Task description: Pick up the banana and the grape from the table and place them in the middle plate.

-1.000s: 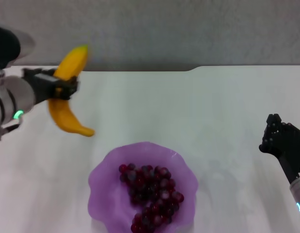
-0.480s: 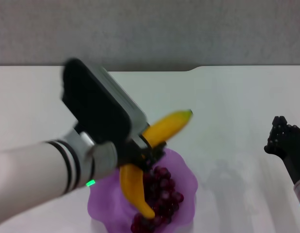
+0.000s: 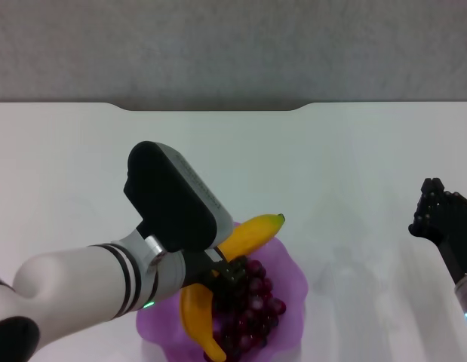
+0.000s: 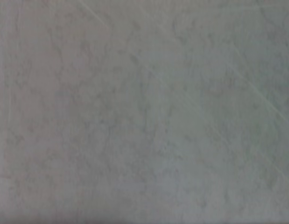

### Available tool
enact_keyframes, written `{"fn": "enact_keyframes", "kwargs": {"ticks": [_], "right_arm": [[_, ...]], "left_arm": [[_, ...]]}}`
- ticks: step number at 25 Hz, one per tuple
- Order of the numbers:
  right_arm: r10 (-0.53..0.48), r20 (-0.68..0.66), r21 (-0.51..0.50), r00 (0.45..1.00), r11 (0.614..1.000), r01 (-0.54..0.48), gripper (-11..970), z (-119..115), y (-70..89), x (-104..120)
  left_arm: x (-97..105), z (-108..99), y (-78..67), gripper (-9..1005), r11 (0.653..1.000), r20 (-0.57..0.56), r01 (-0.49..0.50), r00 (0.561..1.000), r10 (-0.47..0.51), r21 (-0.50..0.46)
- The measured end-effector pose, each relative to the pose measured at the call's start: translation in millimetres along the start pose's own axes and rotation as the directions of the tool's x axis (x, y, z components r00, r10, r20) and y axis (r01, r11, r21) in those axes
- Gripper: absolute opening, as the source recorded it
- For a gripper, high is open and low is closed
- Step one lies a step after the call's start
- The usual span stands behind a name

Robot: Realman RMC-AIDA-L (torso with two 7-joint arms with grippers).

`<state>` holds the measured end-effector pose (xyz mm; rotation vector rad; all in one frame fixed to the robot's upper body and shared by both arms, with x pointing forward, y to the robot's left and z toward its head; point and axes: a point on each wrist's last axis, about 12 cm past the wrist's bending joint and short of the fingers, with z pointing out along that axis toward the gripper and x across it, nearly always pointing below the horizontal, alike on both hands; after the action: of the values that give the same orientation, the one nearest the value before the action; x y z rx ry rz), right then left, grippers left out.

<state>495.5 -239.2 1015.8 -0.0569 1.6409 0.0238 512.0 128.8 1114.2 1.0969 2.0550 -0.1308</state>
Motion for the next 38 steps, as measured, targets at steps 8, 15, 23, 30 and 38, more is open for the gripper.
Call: {"fn": "enact_keyframes", "kwargs": {"ticks": [8, 15, 23, 30, 38], "right_arm": [[0.000, 0.001, -0.001, 1.000, 1.000, 0.000, 41, 0, 0.2, 0], [0.000, 0.001, -0.001, 1.000, 1.000, 0.000, 41, 0, 0.2, 0], [-0.001, 0.000, 0.000, 1.000, 1.000, 0.001, 42, 0, 0.0, 0], [-0.002, 0.000, 0.000, 1.000, 1.000, 0.002, 42, 0, -0.4, 0], [-0.002, 0.000, 0.000, 1.000, 1.000, 0.002, 41, 0, -0.4, 0]], "left_arm": [[2, 4, -1.5, 490, 1.000, -0.013, -0.018, 1.000, 0.018, 0.001], [2, 4, -1.9, 634, 1.000, -0.011, -0.022, 1.000, 0.022, 0.001], [-7, -1, 3.4, 883, 1.000, 0.056, -0.018, 0.998, 0.020, -0.025], [-20, -15, 18.7, 879, 0.995, 0.190, -0.003, 0.981, 0.023, -0.104], [-10, -42, 38.7, 769, 0.962, 0.381, 0.097, 0.924, 0.008, -0.255]]}}
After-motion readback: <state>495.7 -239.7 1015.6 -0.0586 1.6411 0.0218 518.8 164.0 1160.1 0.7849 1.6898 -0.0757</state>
